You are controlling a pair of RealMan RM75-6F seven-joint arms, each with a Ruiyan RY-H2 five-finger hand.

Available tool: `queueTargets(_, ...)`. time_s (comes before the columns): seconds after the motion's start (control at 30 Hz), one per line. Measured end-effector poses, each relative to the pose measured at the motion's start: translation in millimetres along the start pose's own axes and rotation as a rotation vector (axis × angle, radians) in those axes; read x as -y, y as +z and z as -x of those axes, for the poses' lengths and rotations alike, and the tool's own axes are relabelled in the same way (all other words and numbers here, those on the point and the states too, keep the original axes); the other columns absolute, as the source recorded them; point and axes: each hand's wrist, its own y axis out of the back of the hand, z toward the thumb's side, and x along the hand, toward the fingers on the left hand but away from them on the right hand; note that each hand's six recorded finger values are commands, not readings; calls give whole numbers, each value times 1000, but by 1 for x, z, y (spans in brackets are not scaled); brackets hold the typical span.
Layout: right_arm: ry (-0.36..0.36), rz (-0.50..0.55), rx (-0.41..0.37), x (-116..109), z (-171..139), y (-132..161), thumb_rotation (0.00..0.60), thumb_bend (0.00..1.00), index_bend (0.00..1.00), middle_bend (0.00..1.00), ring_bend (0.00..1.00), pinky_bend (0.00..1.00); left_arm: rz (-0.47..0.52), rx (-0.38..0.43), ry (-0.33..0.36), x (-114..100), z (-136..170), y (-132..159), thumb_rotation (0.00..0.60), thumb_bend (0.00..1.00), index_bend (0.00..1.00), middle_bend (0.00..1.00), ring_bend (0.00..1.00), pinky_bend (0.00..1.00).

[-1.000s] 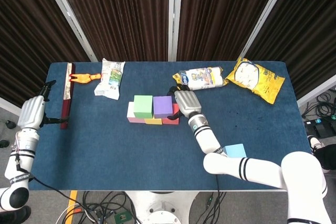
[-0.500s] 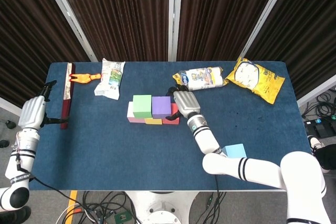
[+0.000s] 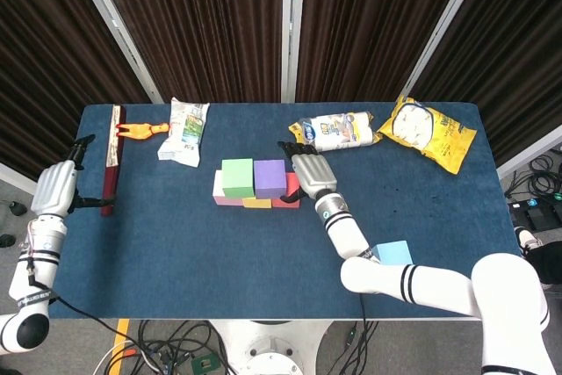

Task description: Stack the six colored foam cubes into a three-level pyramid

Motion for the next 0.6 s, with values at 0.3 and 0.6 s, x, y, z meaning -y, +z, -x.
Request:
queueTargets(0.3, -114, -17, -63, -41, -29, -9, 600, 16, 0, 13, 0, 0, -12, 6, 0, 0, 1, 2, 600, 9, 75, 78, 121, 312)
queueTargets(0.6, -232, -89, -88, -81, -104, -66, 600, 33, 64, 149, 36, 125, -21, 31, -3, 2, 2, 8, 600, 9, 75, 78, 122, 309)
